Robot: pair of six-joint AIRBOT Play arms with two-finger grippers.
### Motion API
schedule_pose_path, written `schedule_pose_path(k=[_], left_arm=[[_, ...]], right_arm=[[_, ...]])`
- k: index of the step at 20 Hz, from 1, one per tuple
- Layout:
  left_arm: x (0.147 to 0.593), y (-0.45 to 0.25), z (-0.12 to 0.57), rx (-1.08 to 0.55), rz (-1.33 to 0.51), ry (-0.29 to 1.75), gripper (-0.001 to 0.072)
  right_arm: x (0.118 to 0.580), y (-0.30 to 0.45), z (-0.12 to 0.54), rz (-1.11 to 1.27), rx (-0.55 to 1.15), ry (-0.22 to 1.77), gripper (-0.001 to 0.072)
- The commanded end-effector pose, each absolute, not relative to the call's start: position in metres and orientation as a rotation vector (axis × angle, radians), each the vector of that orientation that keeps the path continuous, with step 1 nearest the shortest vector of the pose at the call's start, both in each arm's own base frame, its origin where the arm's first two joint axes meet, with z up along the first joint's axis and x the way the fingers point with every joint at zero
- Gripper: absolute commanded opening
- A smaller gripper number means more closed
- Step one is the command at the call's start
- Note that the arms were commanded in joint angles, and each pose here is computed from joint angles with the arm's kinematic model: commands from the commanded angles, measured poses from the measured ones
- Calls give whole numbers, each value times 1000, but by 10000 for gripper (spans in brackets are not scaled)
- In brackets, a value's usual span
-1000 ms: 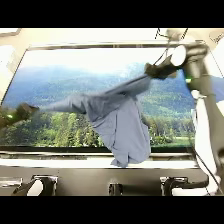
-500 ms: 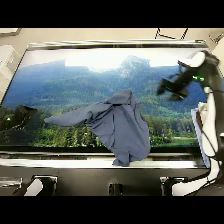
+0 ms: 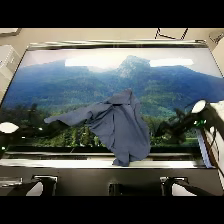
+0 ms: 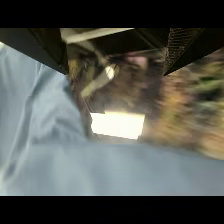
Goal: Fold the clothes and pants, and hang the long-sleeved shirts on hangers.
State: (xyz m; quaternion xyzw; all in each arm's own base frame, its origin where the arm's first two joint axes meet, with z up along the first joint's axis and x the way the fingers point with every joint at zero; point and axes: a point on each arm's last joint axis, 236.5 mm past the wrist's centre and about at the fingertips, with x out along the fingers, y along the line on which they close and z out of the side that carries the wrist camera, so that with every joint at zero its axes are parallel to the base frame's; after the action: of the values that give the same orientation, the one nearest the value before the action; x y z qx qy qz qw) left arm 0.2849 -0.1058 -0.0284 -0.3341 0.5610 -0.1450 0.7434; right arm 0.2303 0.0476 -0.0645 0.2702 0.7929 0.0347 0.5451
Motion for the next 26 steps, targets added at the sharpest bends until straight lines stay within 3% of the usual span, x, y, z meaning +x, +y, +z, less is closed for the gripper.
schedule_pose_path(k=[1,6,10,15,20,23,26], left_arm=[[283,-153,-37,-695,-362,1221,652],[315,-163,-26,-729,-331,1095,651],[370,-120,7,-677,-290,982,651],[381,-36,-11,-498,-147,1163,651],[372,-35,-14,-496,-172,1222,652],[365,-28,-31,-451,-157,1269,652],[363,6,-36,-453,-76,1273,654]], right_arm=[[191,71,-90,105,737,1890,698],[189,95,-95,171,849,1853,694],[184,103,-97,210,800,1867,694],[171,132,-104,290,621,1903,710],[185,137,-112,216,635,1849,702],[185,138,-111,203,652,1854,651],[186,138,-112,184,666,1850,436]])
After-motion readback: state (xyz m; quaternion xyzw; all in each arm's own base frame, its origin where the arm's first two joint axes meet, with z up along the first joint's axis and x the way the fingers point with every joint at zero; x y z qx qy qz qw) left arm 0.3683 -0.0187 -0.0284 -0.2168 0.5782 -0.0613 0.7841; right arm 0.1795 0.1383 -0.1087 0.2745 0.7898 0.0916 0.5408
